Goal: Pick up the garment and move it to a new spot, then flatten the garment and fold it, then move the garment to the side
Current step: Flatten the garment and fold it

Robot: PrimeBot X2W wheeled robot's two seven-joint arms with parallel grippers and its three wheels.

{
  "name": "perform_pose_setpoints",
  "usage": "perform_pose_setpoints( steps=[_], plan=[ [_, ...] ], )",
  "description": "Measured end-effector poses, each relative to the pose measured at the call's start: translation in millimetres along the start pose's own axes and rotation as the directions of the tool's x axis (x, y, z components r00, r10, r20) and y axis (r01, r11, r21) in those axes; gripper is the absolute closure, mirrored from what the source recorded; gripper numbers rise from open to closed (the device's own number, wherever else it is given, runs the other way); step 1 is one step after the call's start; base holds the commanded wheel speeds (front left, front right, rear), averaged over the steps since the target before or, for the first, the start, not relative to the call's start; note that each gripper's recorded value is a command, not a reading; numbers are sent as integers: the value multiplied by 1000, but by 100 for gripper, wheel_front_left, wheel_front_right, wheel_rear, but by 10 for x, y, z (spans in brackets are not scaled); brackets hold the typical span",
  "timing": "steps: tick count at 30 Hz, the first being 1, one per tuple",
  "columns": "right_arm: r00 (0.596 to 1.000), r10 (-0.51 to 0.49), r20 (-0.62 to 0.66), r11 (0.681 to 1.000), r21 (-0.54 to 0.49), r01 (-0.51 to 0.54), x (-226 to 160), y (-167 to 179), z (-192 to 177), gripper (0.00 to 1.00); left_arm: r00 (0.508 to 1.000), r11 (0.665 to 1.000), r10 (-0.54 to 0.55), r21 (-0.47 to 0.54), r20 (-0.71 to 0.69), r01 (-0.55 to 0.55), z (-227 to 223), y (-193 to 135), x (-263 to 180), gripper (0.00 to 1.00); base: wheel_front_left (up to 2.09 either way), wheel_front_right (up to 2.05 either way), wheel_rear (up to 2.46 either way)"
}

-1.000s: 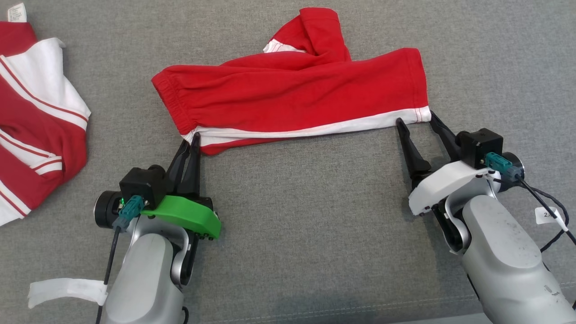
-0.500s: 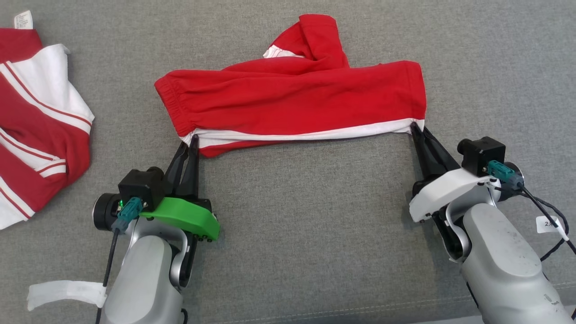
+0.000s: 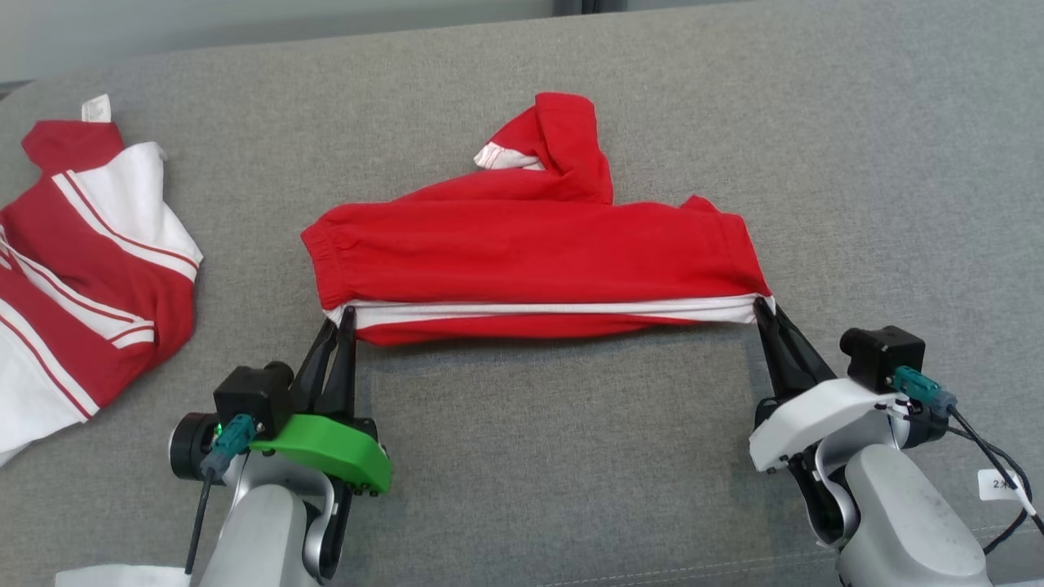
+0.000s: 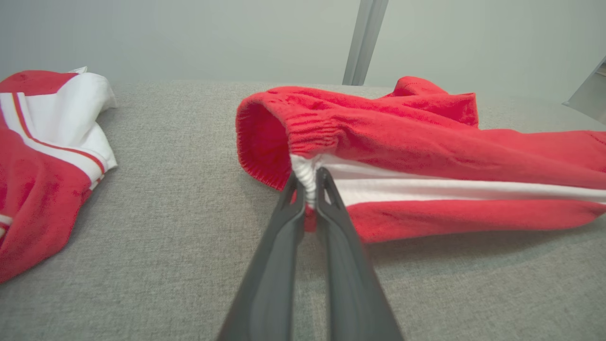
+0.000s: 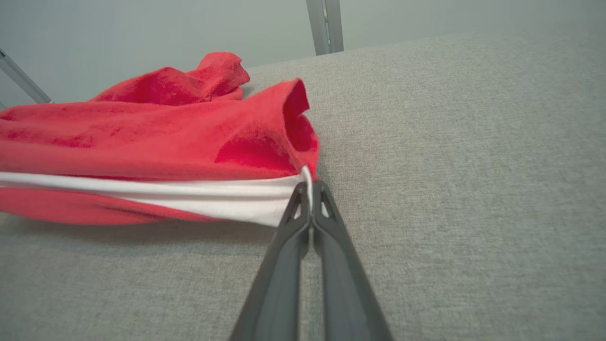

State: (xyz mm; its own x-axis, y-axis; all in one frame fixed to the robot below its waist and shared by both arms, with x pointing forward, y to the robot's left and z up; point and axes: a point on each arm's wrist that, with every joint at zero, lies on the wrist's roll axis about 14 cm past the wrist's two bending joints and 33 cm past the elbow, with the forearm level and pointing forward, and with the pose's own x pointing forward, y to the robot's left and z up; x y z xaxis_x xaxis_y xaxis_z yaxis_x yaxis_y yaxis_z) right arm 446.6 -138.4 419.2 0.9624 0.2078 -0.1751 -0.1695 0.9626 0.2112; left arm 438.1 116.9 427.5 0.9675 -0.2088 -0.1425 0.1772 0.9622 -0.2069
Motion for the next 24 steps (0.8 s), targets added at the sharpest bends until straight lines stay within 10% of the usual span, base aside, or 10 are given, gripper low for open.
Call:
perform_pose_setpoints(
  steps=[10, 19, 24],
  plan=[
    [981, 30, 193, 1000, -6, -29, -353, 161, 664, 100, 983, 997, -51, 68, 177, 39, 644, -162, -322, 100, 0, 0, 0],
    [826, 188, 531, 978, -181, -106, -450, 583, 2273, 100, 854, 921, -283, 373, 436, 115, 2266, -529, -258, 100, 0, 0, 0],
    [800, 211, 562, 970, -220, -101, -420, 626, 2535, 100, 869, 903, -312, 406, 385, 144, 2397, -565, -122, 100, 0, 0, 0]
  ],
)
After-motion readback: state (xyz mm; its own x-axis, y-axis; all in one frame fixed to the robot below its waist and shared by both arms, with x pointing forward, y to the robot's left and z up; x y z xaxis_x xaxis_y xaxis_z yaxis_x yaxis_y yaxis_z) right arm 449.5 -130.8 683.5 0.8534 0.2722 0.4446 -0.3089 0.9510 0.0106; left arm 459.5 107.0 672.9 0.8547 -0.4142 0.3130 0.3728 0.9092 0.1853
